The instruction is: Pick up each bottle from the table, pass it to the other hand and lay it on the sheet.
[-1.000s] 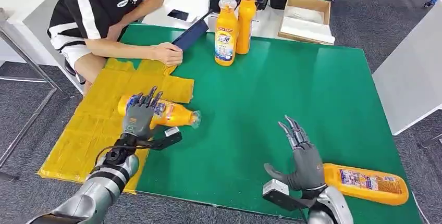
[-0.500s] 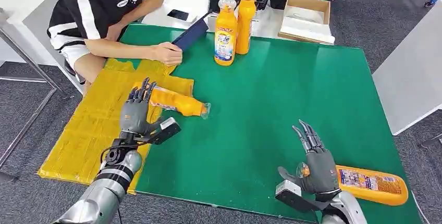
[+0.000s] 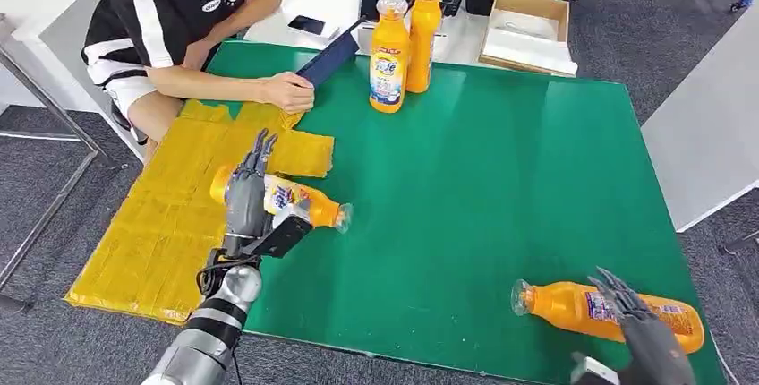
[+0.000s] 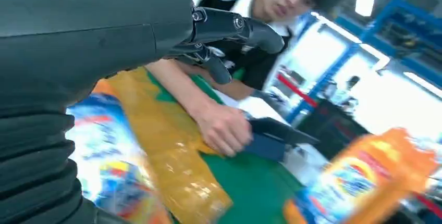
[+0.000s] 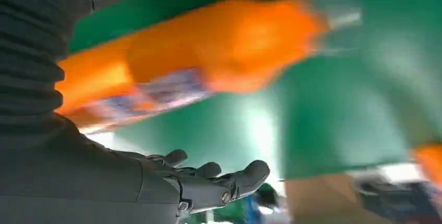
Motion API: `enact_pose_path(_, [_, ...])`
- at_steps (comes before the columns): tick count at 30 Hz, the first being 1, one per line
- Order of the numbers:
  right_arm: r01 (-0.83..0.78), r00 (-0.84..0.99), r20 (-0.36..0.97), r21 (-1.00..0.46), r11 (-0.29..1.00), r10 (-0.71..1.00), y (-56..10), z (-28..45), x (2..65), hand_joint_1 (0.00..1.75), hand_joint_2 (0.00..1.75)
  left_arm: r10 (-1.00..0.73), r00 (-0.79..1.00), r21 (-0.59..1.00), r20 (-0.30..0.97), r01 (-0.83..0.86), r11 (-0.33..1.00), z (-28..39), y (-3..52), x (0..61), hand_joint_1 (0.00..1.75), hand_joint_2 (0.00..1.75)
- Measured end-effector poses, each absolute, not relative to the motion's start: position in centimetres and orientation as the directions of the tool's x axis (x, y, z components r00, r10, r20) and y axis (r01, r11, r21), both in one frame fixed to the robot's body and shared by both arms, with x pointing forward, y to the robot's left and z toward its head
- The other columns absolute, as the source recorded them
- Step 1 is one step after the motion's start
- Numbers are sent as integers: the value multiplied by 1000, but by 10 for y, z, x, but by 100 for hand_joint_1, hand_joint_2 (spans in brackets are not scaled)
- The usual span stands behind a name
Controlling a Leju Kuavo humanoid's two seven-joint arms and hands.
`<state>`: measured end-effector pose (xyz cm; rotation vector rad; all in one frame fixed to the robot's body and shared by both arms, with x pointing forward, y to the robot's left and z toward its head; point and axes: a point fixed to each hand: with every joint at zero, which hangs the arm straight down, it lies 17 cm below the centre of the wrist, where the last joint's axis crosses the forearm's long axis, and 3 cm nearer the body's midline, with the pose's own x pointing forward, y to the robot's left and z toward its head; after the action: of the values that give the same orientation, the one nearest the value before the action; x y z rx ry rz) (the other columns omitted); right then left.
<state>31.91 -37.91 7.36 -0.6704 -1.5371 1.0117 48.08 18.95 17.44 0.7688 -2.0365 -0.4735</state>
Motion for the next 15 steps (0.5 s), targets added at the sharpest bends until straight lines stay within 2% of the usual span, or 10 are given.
enact_pose_path(3, [-73, -110, 386, -922, 380, 916, -439, 72, 317, 0, 175, -664, -458, 576, 591, -337, 745, 183, 171, 471, 0, 175])
enact_pose_path(6, [-38, -12, 351, -936, 351, 936, -481, 70, 318, 0, 175, -661, -480, 578, 576, -333, 745, 186, 156, 463, 0, 175])
enact_pose_path(15, [-8, 89, 340, -940, 342, 936, -516, 63, 317, 0, 175, -654, -508, 584, 561, -317, 747, 189, 141, 455, 0, 175])
